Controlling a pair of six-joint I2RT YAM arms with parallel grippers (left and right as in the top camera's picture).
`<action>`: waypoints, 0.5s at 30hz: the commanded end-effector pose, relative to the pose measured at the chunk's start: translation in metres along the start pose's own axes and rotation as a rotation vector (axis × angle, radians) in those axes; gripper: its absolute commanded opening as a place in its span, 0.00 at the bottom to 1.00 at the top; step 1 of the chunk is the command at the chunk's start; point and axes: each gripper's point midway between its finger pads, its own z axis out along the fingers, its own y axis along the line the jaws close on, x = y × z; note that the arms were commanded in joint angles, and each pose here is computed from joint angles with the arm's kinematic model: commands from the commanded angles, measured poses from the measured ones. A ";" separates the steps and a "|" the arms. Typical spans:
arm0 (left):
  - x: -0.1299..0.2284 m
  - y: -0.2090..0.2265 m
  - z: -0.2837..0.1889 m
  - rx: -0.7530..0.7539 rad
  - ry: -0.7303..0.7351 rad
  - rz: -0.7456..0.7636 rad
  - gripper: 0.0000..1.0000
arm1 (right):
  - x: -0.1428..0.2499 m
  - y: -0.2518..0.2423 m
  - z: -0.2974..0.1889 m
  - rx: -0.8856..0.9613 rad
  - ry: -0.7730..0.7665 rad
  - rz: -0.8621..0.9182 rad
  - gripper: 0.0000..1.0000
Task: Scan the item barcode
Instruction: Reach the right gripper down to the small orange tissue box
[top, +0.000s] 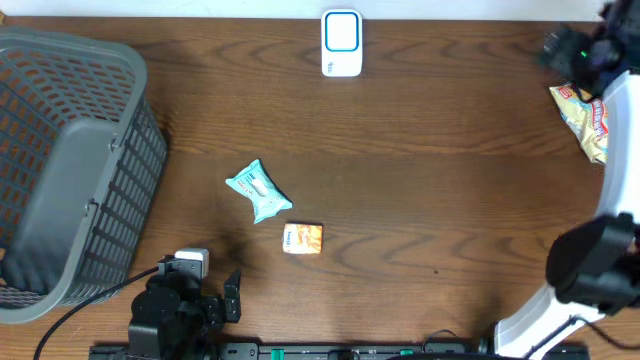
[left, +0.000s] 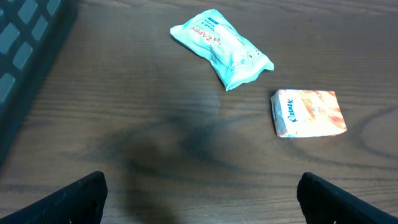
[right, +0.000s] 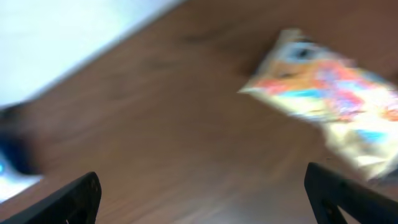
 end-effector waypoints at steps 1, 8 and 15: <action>-0.001 -0.003 -0.001 0.016 -0.001 0.009 0.98 | 0.065 0.080 0.003 -0.226 0.244 0.084 0.99; -0.001 -0.003 -0.001 0.016 -0.001 0.008 0.98 | 0.207 0.164 -0.009 -0.289 0.673 -0.062 0.99; -0.001 -0.003 -0.001 0.016 -0.001 0.009 0.98 | 0.344 0.198 -0.043 -0.202 0.967 -0.380 0.88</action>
